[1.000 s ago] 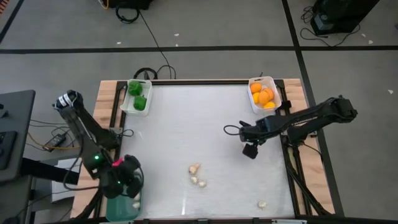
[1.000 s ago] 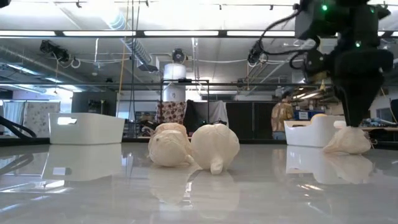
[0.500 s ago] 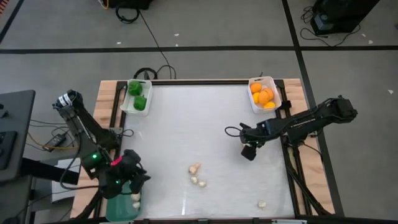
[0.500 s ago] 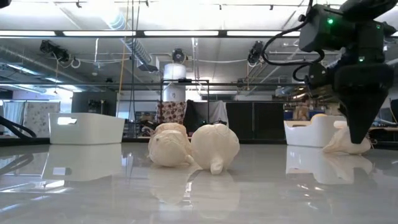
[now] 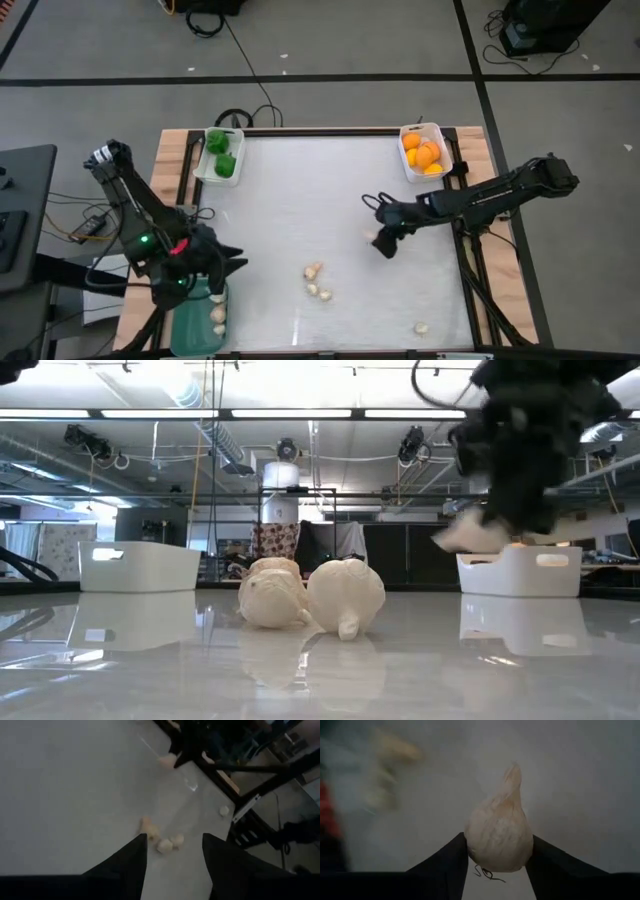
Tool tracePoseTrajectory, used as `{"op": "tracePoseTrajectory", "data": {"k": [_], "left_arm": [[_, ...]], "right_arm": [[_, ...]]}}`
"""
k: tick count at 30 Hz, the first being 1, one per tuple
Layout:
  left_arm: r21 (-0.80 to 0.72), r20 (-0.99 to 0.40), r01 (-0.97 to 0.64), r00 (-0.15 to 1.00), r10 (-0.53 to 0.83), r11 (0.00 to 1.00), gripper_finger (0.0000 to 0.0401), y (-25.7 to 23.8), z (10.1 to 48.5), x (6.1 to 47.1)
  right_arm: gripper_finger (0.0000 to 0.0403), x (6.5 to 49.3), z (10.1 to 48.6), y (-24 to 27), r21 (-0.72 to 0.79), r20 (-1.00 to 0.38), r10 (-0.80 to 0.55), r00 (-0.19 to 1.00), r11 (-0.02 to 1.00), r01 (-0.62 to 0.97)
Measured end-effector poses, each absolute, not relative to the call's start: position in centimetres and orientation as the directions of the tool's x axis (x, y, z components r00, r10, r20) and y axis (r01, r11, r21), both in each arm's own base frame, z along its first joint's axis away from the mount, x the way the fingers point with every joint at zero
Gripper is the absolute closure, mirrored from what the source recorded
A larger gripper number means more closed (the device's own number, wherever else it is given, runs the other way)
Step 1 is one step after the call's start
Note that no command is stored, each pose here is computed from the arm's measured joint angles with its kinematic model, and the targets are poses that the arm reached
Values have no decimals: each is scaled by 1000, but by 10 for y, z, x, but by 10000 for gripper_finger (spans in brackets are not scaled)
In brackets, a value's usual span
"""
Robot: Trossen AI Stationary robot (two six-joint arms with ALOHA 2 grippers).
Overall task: Sort produce into baskets
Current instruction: Put the white garlic into the green bin
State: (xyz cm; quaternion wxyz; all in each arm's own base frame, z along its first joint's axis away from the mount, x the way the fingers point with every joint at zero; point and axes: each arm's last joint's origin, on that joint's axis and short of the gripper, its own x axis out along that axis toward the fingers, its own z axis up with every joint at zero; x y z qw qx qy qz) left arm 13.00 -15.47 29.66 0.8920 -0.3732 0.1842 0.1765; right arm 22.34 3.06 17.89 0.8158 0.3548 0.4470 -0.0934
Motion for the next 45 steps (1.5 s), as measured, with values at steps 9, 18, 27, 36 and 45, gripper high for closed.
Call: {"op": "tracePoseTrajectory", "data": {"k": [9,18,27,36,45], "left_arm": [[-594,-430,-494,862,269,635,202,-143,299,145],[-552,-378,-459,882,282,696,146,-133,310,172],[-488,-284,-395,915,287,778,113,-127,322,196],[-385,-298,-375,915,271,843,125,-131,307,228],[-420,-298,-355,923,243,835,130,-115,307,246]], "right_arm": [[218,255,208,34,691,-459,199,866,692,208],[216,301,218,45,680,-407,303,862,730,64],[215,346,252,52,628,-310,344,886,774,-81],[215,352,264,50,600,-265,369,891,786,-148],[215,354,269,48,517,-216,359,908,831,-206]]}}
